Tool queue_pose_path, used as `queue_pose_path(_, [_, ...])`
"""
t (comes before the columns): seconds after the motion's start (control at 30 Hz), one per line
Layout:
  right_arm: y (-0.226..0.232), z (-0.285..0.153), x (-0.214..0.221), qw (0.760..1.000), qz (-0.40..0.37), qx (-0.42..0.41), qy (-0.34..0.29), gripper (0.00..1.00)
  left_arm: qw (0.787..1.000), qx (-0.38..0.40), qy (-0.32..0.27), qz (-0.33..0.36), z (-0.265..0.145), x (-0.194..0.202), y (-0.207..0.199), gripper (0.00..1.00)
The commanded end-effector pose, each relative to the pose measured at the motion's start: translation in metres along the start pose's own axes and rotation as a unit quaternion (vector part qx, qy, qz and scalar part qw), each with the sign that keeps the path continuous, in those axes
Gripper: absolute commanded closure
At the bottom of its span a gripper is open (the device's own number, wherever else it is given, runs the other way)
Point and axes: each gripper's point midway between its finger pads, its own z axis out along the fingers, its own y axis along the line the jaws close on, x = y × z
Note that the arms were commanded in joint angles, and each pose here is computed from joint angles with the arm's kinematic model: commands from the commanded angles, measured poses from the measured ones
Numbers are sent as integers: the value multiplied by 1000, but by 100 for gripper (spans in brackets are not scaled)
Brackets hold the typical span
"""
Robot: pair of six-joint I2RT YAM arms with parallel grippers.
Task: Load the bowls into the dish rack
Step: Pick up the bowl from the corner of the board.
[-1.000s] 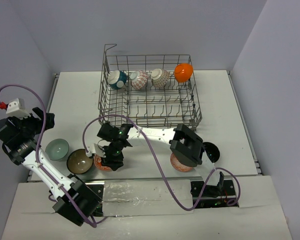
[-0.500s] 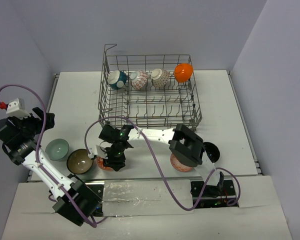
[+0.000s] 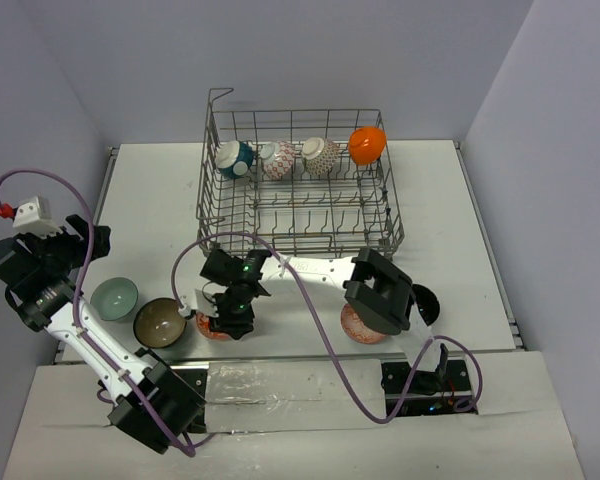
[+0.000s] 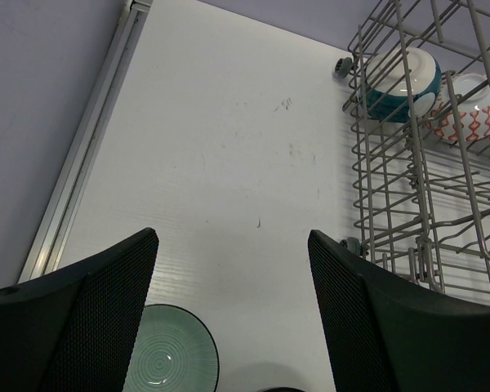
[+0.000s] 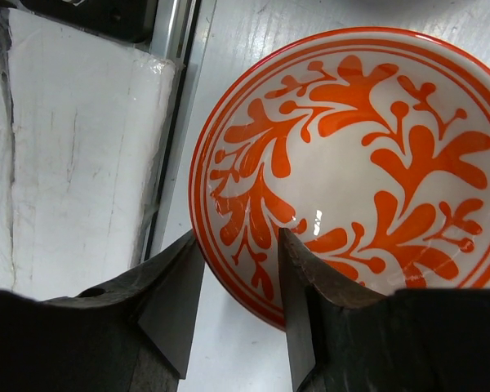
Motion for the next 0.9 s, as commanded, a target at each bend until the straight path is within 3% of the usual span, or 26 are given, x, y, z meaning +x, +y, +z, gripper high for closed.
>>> queue_pose_path(0.0, [4, -31, -21, 999, -23, 27, -26, 52, 1000, 15, -14, 9, -2, -7, -6, 20])
queue_pose_path(0.2, [1, -32, -22, 999, -23, 33, -25, 57, 1000, 15, -15, 11, -2, -7, -7, 20])
queue_pose_path(0.43, [2, -31, -22, 999, -22, 28, -23, 68, 1000, 15, -12, 9, -1, -5, -6, 20])
queue_pose_path(0.87, [14, -44, -19, 999, -18, 21, -24, 100, 1000, 19, -13, 11, -3, -6, -9, 19])
